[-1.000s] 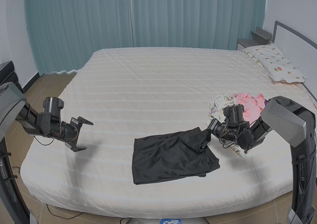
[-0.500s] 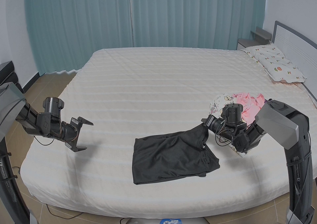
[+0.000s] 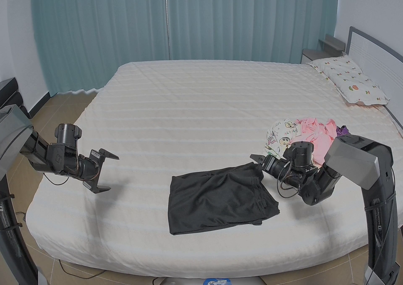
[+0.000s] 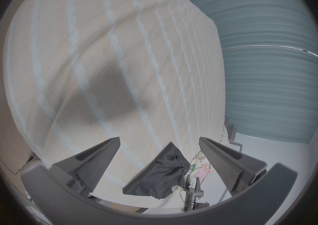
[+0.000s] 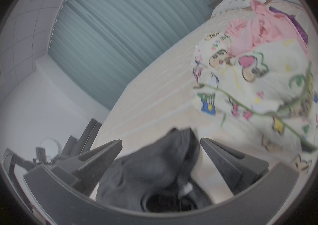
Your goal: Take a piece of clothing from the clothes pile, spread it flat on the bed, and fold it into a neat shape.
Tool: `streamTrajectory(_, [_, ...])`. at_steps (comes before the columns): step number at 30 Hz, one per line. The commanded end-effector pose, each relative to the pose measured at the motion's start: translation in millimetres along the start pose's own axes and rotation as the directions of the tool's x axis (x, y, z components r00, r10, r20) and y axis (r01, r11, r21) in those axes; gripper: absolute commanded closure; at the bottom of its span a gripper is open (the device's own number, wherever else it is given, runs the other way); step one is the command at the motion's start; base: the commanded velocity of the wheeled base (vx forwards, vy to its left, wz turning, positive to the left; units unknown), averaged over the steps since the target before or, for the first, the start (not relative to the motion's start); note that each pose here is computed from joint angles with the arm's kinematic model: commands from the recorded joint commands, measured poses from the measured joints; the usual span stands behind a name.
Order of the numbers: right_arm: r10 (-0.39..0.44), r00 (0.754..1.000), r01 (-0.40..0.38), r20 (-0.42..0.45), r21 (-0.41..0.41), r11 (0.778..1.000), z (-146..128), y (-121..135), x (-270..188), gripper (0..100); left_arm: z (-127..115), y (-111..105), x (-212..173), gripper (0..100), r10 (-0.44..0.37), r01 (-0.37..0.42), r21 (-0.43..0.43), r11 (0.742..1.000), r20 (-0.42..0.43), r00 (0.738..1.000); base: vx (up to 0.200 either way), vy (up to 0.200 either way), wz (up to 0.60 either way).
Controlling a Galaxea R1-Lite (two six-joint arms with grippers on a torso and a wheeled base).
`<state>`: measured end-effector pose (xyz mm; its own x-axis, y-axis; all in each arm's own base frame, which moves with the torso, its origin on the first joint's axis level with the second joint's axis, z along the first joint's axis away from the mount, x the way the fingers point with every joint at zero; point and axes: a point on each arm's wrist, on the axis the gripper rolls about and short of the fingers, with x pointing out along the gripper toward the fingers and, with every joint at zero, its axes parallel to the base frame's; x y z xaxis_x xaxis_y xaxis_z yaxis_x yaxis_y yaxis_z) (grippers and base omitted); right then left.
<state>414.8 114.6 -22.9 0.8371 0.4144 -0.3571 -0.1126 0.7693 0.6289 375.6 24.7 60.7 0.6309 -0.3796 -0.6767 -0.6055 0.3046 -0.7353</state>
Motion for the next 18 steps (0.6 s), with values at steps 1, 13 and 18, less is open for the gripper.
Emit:
streamTrajectory(1, [0.112, 0.985, -0.119, -0.133, -0.046, 0.992, 0.0, 4.2, -70.2, 0, 0.4, -0.1, 0.4, 0, -0.002, 0.002, 0.001, 1.000, 0.001, 1.000, 0.000, 0.000, 0.00])
streamTrajectory(13, [0.132, 0.945, -0.154, -0.299, -0.051, 0.987, -31.9, -1.9, -88.3, 0, 0.4, -0.1, 0.4, 0, -0.003, 0.003, 0.001, 1.000, 0.000, 1.000, 0.000, 0.000, 0.00])
streamTrajectory(18, [0.136, 0.930, -0.165, -0.343, -0.058, 0.985, -46.9, -1.8, -75.7, 0, 0.5, -0.5, 0.4, 0, -0.004, 0.004, 0.001, 1.000, 0.000, 1.000, 0.000, 0.000, 0.00])
